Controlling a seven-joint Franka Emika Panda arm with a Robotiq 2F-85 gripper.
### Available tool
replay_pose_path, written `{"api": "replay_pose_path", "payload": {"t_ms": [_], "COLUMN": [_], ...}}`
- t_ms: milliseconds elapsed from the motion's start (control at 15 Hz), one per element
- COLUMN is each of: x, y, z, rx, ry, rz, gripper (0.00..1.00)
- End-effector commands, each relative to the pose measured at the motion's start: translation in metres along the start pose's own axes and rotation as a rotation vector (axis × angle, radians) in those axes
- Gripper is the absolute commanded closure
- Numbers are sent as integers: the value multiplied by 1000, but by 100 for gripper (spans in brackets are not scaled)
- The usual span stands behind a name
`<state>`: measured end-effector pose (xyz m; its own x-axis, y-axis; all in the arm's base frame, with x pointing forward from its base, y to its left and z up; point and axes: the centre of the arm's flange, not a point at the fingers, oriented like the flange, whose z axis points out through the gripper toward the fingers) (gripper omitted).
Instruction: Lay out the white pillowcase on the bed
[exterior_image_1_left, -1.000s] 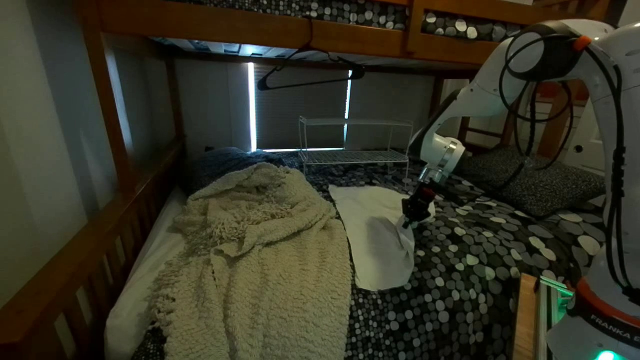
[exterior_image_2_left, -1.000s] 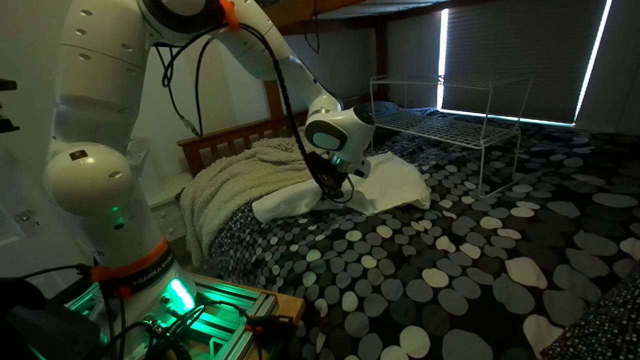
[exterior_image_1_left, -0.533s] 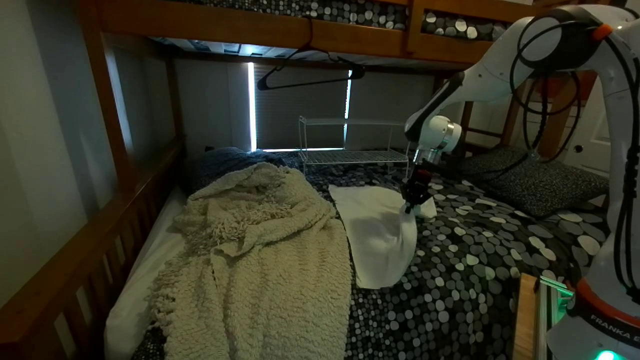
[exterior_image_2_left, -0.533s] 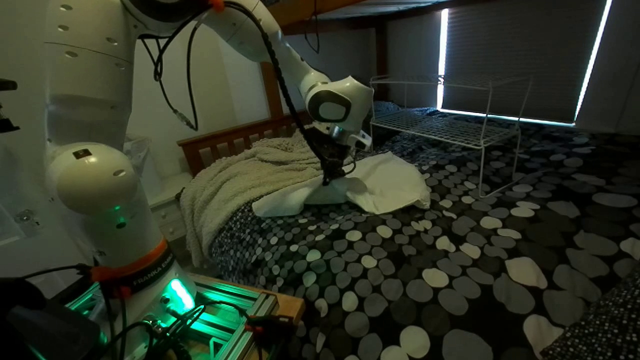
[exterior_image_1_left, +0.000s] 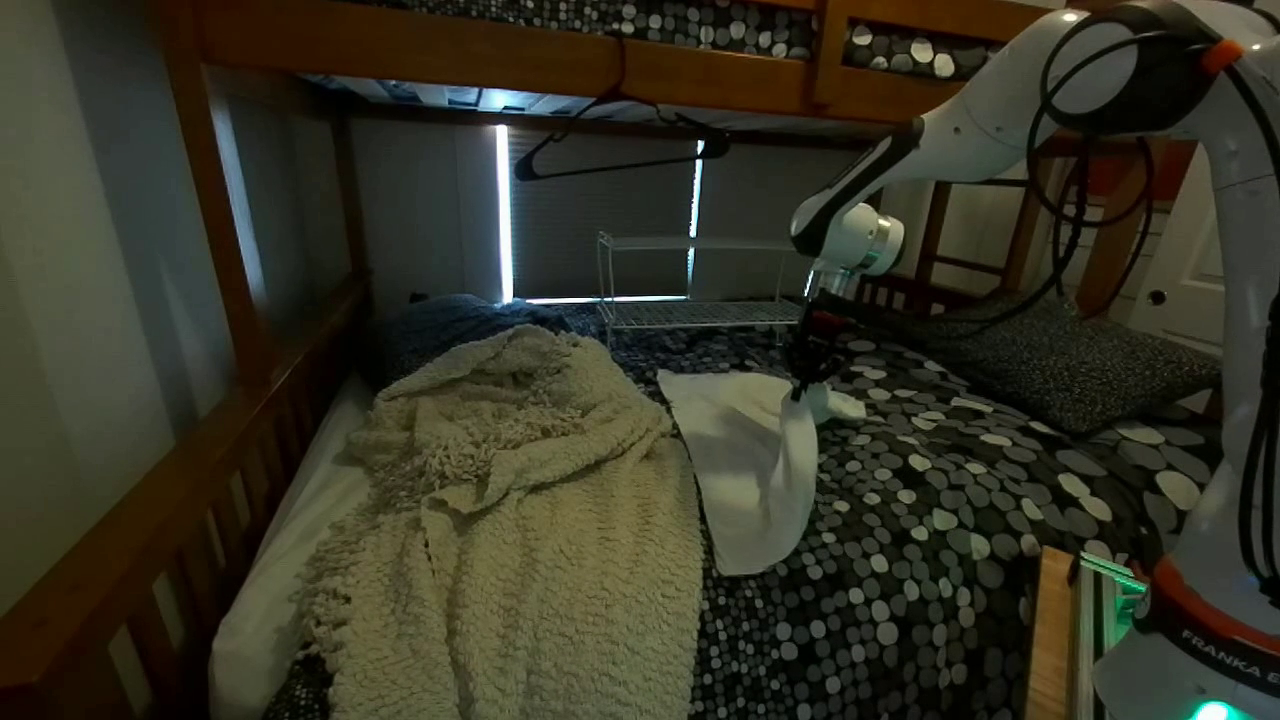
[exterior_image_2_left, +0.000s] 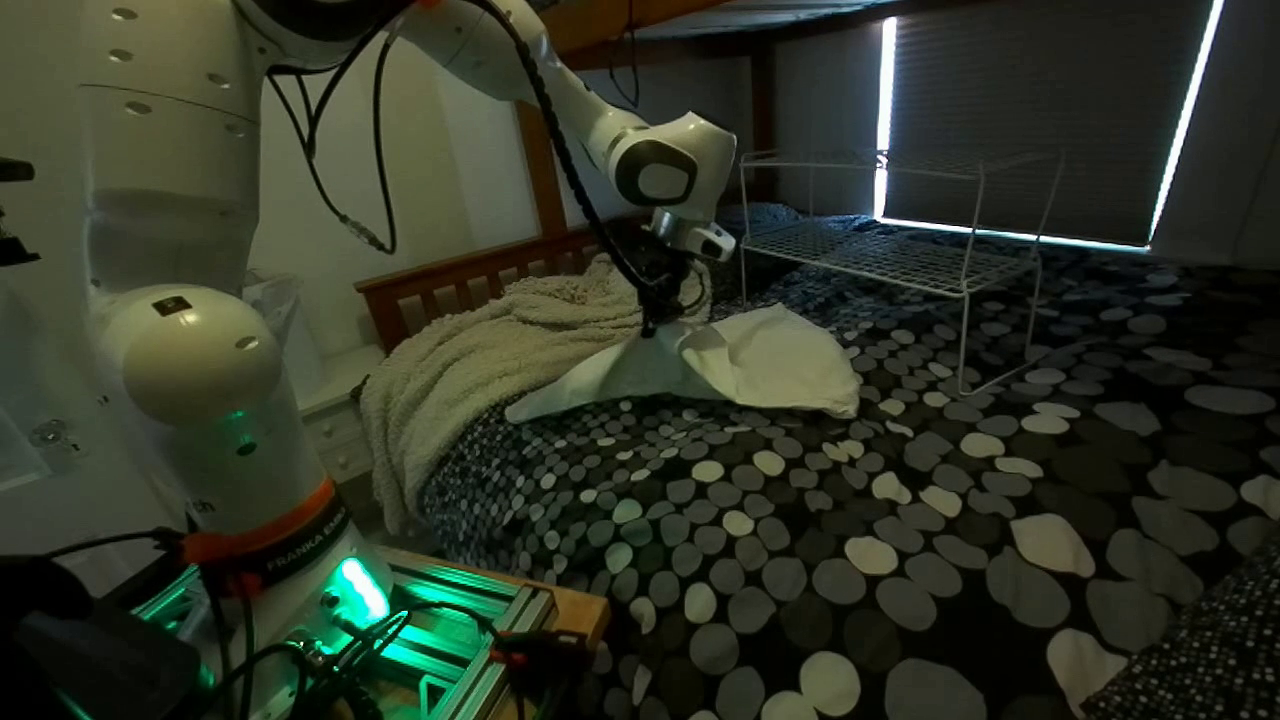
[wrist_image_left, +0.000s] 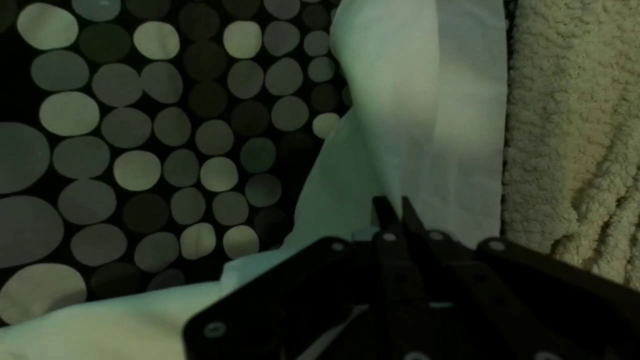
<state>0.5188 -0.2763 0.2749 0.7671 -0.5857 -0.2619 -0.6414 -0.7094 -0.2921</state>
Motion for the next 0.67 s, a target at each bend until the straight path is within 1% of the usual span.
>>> {"api": "replay_pose_path", "payload": {"t_ms": [0, 67, 133, 267, 333, 400, 600], "x": [0, 0, 0, 12, 16, 21, 31], "y": [0, 1, 1, -13, -20, -32, -65], "z": [0, 0, 0, -2, -2, 0, 12], "rx": [0, -1, -1, -68, -104, -161, -274], "ry": [0, 0, 0, -9, -28, -68, -170], "rz": [1, 1, 1, 11, 16, 35, 70], "gripper": [97, 97, 99, 99, 99, 99, 99]}}
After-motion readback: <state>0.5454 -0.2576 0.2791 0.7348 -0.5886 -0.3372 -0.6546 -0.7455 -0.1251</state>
